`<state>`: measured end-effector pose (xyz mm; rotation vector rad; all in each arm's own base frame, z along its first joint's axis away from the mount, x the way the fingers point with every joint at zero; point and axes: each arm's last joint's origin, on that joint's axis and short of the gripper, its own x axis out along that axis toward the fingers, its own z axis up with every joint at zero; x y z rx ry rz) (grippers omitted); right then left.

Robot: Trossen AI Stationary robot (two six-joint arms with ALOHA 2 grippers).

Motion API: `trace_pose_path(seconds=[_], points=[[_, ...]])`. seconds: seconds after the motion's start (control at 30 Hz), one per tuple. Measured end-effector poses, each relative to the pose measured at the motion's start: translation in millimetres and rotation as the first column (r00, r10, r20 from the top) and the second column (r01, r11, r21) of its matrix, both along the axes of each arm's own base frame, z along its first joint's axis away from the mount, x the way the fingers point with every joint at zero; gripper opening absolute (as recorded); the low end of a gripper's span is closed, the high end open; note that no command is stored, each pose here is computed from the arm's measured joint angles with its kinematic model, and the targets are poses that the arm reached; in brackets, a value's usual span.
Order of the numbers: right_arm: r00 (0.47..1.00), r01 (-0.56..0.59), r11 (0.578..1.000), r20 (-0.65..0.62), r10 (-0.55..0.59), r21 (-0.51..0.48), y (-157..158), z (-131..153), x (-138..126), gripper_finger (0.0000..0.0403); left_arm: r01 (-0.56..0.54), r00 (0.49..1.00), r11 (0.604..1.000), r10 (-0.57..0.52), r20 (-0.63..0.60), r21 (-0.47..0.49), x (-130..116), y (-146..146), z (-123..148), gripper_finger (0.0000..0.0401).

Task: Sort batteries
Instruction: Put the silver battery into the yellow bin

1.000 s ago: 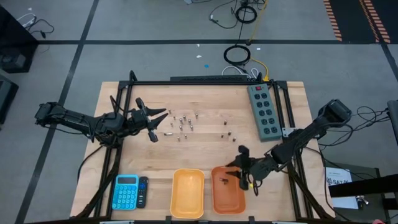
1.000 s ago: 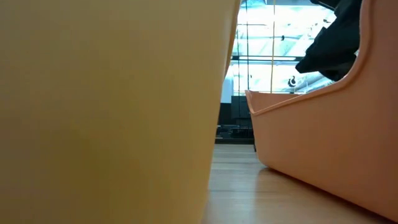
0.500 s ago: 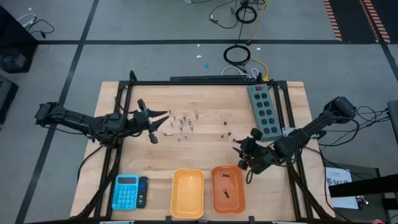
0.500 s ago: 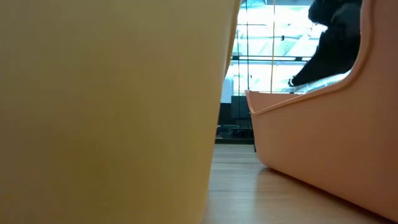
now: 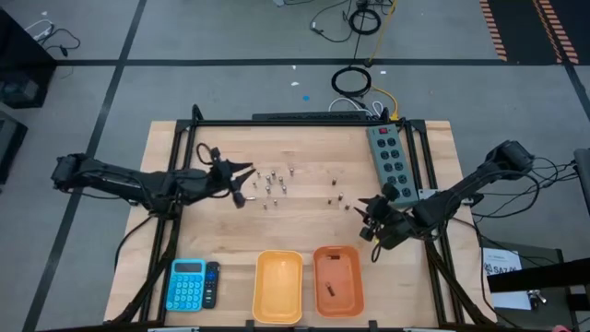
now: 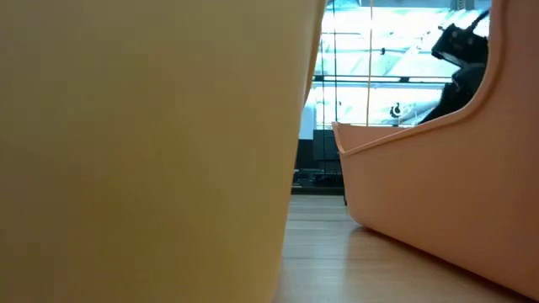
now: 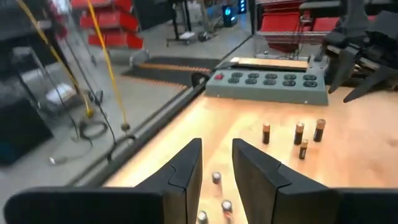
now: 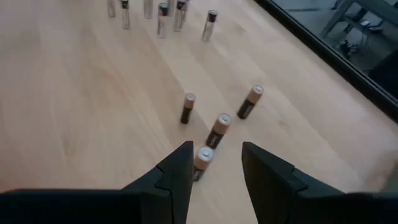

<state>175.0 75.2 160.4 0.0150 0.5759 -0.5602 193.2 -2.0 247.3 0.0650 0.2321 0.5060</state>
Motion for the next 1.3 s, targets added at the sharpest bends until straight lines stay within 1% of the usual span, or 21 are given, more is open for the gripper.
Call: trace_pose_path(seconds=[0.03, 0.1, 0.2, 0.3, 0.4, 0.47, 0.53, 0.63, 0.7, 0.87, 0.97, 1.2, 1.3], points=[[1.0, -0.001, 1.0, 0.015, 0.001, 0.008, -1, -3, -3, 0.0128, 0.012, 1.0, 1.0, -0.012, -0.01, -0.023, 2, 1, -3, 0.0099], [0.999, -0.001, 1.0, 0.037, 0.0, 0.019, -4, -7, -7, 0.0128, 0.065, 0.996, 0.994, -0.07, -0.06, -0.082, 4, 2, -11, 0.0099], [0.997, -0.002, 0.999, 0.075, -0.002, 0.042, -6, -11, -10, 0.0128, 0.115, 0.982, 0.972, -0.142, -0.123, -0.205, 6, 2, -24, 0.0099], [0.993, -0.012, 0.998, 0.116, 0.005, 0.059, -5, -12, -8, 0.0128, 0.123, 0.955, 0.954, -0.189, -0.231, -0.272, 3, 1, -36, 0.0099], [0.991, -0.033, 0.999, 0.132, 0.028, 0.043, -3, -11, -5, 0.0128, 0.123, 0.92, 0.938, -0.23, -0.318, -0.325, -2, -1, -45, 0.0101], [0.989, -0.046, 0.998, 0.139, 0.041, 0.033, -2, -9, -4, 0.0128, 0.097, 0.896, 0.93, -0.237, -0.377, -0.353, -4, -1, -52, 0.0107], [0.987, -0.05, 0.998, 0.153, 0.045, 0.035, -1, -8, -2, 0.0128, 0.063, 0.86, 0.931, -0.232, -0.454, -0.358, -8, -1, -59, 0.012], [0.988, -0.05, 0.998, 0.146, 0.045, 0.033, -1, -9, -3, 0.0128, 0.029, 0.839, 0.927, -0.225, -0.495, -0.373, -7, -1, -66, 0.0141], [0.989, -0.049, 0.998, 0.139, 0.044, 0.032, -1, -10, -3, 0.0128, 0.032, 0.821, 0.918, -0.249, -0.514, -0.394, -6, -2, -71, 0.0151], [0.991, -0.046, 0.998, 0.126, 0.042, 0.03, -1, -13, -2, 0.0128, 0.009, 0.771, 0.915, -0.264, -0.58, -0.404, -1, -3, -84, 0.0157], [0.991, -0.046, 0.998, 0.128, 0.041, 0.032, -1, -14, -2, 0.0128, 0.001, 0.739, 0.926, -0.254, -0.624, -0.377, 2, -2, -93, 0.0157], [0.991, -0.048, 0.998, 0.127, 0.043, 0.033, -1, -14, -2, 0.0128, 0.035, 0.725, 0.944, -0.25, -0.642, -0.327, 7, -2, -110, 0.0157], [0.991, -0.049, 0.998, 0.125, 0.045, 0.031, -1, -14, -2, 0.0128, 0.021, 0.735, 0.947, -0.232, -0.636, -0.322, 4, 1, -116, 0.0157]])
